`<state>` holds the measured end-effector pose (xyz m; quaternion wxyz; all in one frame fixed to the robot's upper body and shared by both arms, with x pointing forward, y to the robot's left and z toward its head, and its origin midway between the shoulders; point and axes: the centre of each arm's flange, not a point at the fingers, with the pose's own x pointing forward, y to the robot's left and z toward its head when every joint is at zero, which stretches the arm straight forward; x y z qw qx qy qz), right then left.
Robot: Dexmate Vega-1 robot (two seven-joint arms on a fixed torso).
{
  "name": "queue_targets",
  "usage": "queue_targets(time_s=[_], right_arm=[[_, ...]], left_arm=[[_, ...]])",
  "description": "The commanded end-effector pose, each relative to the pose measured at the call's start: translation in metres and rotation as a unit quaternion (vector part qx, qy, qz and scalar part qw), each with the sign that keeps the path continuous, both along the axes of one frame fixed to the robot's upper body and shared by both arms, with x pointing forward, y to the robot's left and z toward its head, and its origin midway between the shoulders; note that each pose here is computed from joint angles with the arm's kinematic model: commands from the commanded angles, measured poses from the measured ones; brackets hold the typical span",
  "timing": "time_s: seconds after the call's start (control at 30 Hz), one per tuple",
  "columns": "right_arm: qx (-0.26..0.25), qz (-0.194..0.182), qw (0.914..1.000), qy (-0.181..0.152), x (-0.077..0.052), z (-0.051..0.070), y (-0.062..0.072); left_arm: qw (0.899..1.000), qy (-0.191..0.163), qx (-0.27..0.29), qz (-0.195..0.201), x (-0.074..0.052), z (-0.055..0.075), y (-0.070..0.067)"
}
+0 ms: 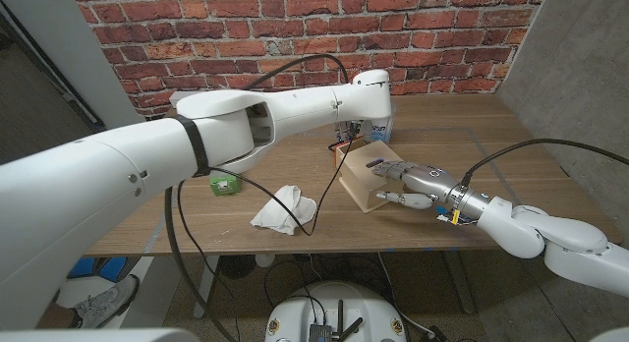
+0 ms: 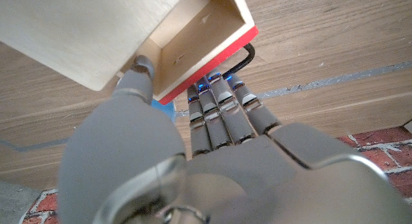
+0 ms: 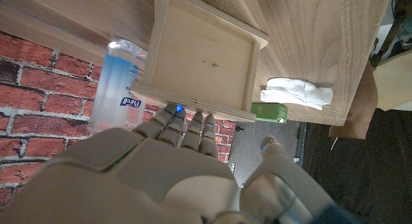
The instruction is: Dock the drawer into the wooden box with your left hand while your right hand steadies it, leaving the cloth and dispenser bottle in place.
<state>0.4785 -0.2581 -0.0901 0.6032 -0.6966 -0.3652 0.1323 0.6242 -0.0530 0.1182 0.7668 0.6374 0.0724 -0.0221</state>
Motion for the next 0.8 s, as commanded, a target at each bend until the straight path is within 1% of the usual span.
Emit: queue_targets(time_s=[0.03, 0.43, 0.6, 0.7, 0.8], right_arm=[[0.004, -0.001, 1.0, 0.0, 0.001, 0.001, 0.0], [0.008, -0.002, 1.0, 0.002, 0.001, 0.002, 0.001], [0.008, -0.004, 1.0, 0.002, 0.0, 0.001, 0.001], [0.005, -0.004, 1.0, 0.001, 0.0, 0.001, 0.001], [0.003, -0.004, 1.0, 0.001, -0.001, 0.0, 0.002]], left_arm=[[1.0, 0.001, -0.002, -0.008, -0.007, 0.011, 0.003], [1.0, -0.009, -0.024, -0.014, -0.015, 0.023, 0.017], [0.999, -0.014, -0.041, -0.024, -0.019, 0.029, 0.023], [0.998, -0.011, -0.053, -0.035, -0.021, 0.032, 0.028], [0.997, -0.018, -0.057, -0.04, -0.023, 0.034, 0.03]])
